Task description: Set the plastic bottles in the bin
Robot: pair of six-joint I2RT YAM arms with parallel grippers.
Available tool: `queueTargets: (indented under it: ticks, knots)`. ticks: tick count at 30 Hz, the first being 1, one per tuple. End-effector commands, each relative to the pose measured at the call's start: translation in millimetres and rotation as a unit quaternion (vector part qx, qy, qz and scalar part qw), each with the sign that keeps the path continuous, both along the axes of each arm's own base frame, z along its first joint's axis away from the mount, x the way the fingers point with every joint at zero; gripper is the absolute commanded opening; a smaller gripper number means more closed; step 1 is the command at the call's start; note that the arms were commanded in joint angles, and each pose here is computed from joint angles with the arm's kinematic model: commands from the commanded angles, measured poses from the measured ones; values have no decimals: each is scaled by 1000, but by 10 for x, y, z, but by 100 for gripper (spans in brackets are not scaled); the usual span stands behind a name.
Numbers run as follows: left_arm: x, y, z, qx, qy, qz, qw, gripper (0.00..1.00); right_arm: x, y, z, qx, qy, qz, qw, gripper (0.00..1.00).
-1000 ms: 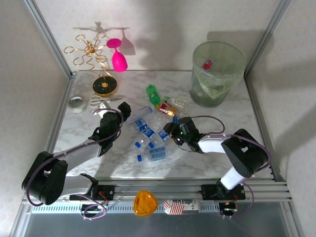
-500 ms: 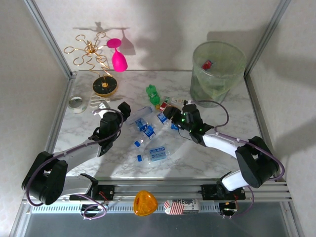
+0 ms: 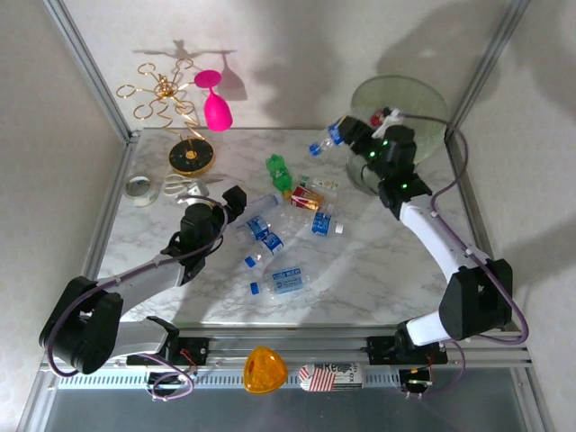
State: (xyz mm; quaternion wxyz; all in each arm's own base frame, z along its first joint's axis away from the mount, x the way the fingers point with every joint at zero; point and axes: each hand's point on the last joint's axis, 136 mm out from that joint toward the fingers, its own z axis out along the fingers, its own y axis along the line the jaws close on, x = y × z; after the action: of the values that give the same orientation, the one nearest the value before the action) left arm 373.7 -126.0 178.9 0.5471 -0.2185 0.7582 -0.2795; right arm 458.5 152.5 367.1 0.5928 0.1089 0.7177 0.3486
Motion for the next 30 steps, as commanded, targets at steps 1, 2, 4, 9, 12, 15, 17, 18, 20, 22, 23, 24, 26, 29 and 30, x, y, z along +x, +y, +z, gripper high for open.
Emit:
queueTargets:
  ticks: [1, 2, 4, 9, 12, 15, 17, 18, 20, 22, 23, 24, 26, 29, 30]
  knots:
    - [-2, -175, 251, 1, -39, -49, 998, 100, 87, -454, 504, -27, -61, -59, 996, 42]
    - [-6, -209, 260, 5, -40, -55, 998, 100, 127, -590, 603, -25, -71, -76, 994, 42]
    - [-19, -279, 264, 15, -41, -66, 997, 100, 204, -827, 738, -25, -83, -105, 991, 41]
    - [-44, -467, 264, 44, -39, -89, 994, 100, 350, -1347, 858, -36, -91, -181, 979, 41]
    - [-63, -600, 256, 54, -39, -106, 992, 100, 424, -1575, 827, -39, -86, -211, 973, 41]
    - [-72, -737, 235, 57, -37, -123, 990, 100, 486, -1678, 740, -39, -82, -222, 971, 41]
    - [-78, -818, 221, 55, -35, -134, 989, 99, 538, -1716, 649, -53, -72, -231, 969, 41]
    - [-81, -845, 220, 53, -35, -137, 988, 100, 558, -1730, 605, -58, -68, -234, 968, 41]
    - [-91, -904, 206, 50, -34, -146, 987, 100, 614, -1741, 474, -70, -53, -236, 968, 41]
    - [-91, -943, 199, 49, -33, -152, 987, 100, 669, -1744, 333, -79, -37, -236, 968, 42]
    - [-91, -960, 194, 49, -32, -154, 986, 100, 694, -1737, 274, -82, -30, -233, 969, 42]
    - [-93, -978, 197, 49, -32, -157, 986, 100, 728, -1733, 193, -86, -22, -231, 969, 43]
    - [-94, -1006, 205, 49, -31, -160, 985, 100, 790, -1717, 54, -89, -6, -224, 970, 43]
    - [-97, -1031, 225, 52, -33, -164, 985, 100, 879, -1683, -98, -93, 12, -213, 973, 45]
    - [-100, -1033, 227, 53, -33, -164, 985, 100, 909, -1673, -130, -95, 18, -209, 973, 47]
